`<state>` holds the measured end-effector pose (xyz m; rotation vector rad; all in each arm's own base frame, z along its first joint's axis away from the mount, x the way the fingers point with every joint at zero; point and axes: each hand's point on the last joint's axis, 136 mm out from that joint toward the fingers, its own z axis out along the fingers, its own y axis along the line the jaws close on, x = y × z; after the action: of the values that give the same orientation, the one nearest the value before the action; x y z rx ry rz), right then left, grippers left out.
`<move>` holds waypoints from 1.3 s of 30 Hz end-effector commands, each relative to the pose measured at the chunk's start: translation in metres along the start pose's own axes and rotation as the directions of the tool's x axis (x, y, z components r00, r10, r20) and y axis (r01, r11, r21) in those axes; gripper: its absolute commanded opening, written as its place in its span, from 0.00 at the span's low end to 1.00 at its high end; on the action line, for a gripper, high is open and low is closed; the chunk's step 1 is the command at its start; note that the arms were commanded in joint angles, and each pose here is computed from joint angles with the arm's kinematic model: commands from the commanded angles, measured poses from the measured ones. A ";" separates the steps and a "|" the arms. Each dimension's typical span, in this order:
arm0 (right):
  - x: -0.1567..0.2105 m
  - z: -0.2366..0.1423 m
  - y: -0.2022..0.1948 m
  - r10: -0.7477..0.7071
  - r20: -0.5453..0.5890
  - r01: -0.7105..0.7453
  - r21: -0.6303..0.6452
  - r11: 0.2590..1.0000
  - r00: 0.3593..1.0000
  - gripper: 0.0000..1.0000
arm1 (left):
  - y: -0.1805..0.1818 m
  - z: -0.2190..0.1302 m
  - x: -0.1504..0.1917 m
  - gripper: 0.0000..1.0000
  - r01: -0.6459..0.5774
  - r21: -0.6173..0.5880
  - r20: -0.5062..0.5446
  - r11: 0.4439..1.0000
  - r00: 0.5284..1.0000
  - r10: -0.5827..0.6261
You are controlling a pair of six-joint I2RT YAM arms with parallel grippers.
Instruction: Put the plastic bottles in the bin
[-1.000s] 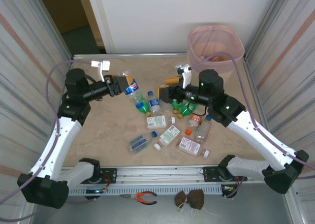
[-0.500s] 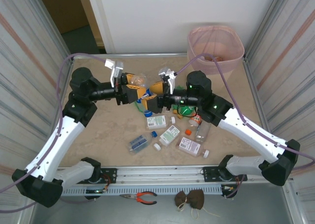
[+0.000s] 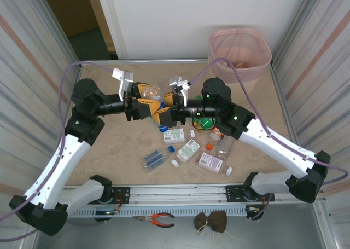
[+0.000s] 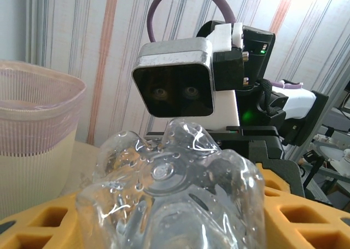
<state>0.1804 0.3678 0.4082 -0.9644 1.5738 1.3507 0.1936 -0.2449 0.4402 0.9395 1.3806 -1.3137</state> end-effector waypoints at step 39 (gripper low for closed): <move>-0.124 -0.233 -0.254 0.031 0.704 -0.630 0.614 0.475 0.709 0.37 | 0.016 -0.025 -0.004 0.82 -0.060 -0.274 0.054 0.960 0.996 0.078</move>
<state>0.4169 0.1356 0.4406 0.2529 1.6826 0.7759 0.2109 -0.2191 0.4323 0.7563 1.4562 -1.0538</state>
